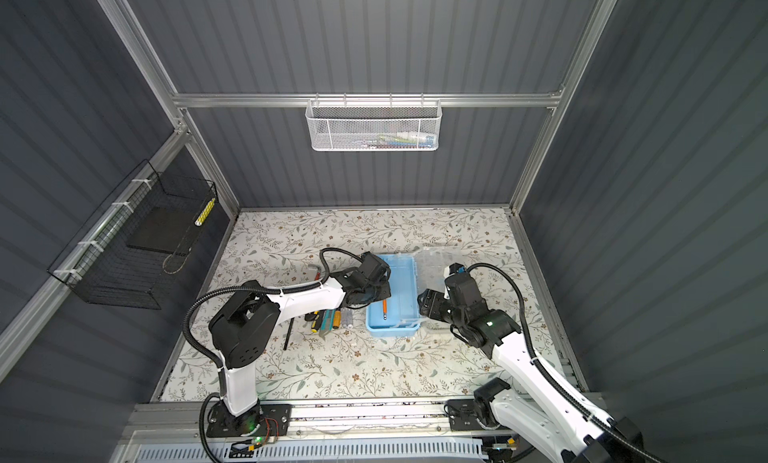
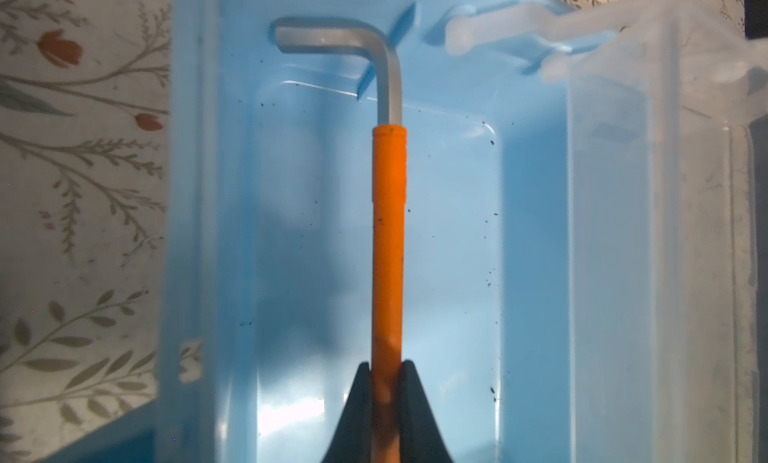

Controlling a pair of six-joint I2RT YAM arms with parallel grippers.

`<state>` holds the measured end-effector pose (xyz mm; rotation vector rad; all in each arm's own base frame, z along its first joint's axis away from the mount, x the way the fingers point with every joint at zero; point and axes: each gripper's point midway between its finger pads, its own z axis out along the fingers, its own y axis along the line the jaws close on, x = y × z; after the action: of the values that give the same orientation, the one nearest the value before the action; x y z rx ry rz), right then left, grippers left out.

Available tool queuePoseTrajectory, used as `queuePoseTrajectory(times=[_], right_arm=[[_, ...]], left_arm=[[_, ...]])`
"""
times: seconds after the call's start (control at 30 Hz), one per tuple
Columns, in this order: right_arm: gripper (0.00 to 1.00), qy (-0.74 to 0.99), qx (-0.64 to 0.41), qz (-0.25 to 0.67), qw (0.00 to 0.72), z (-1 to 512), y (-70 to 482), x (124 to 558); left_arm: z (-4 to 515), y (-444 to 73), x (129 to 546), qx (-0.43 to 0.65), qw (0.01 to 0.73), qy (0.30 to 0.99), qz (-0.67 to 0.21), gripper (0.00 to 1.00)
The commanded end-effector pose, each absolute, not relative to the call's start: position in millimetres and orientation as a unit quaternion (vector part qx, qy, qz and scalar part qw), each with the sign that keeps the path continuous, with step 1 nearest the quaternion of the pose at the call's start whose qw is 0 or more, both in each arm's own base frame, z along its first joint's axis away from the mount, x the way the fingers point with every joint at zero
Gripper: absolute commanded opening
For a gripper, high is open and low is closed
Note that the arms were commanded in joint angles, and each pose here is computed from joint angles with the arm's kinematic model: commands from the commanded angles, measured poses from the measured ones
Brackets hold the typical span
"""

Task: Pack the tool kit
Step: 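Carry the orange hex key into the blue box and open the left gripper, then move the left gripper back to the tools and grasp the black hex key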

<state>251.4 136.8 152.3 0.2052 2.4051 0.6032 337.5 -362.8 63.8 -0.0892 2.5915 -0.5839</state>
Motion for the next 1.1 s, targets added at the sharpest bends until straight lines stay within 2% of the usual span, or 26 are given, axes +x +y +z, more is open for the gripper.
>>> queuePoseTrajectory(times=[0.0,0.07,0.13,0.23,0.47,0.63,0.93,1.07], right_arm=[[0.78,0.922,0.070,0.226,0.307,152,137,248],[0.78,0.921,0.069,0.229,0.309,157,138,249],[0.78,0.918,0.066,0.235,0.313,164,140,250],[0.78,0.914,0.060,0.240,0.321,178,142,251],[0.77,0.903,0.039,0.254,0.344,213,144,250],[0.76,0.899,0.030,0.268,0.345,224,147,240],[0.75,0.906,0.023,0.258,0.335,209,150,221],[0.75,0.910,0.030,0.256,0.324,194,152,222]], left_arm=[[67,-369,347,-0.014,0.247,0.946,-0.211,0.11],[75,-373,350,-0.007,0.255,0.943,-0.213,0.27],[84,-375,352,-0.005,0.262,0.940,-0.220,0.37],[99,-377,356,0.000,0.276,0.934,-0.226,0.42],[167,-363,357,0.038,0.342,0.911,-0.226,0.47],[194,-301,337,0.045,0.386,0.909,-0.154,0.54],[185,-169,290,0.020,0.361,0.931,-0.045,0.55],[154,-121,282,-0.024,0.320,0.946,-0.039,0.54]])
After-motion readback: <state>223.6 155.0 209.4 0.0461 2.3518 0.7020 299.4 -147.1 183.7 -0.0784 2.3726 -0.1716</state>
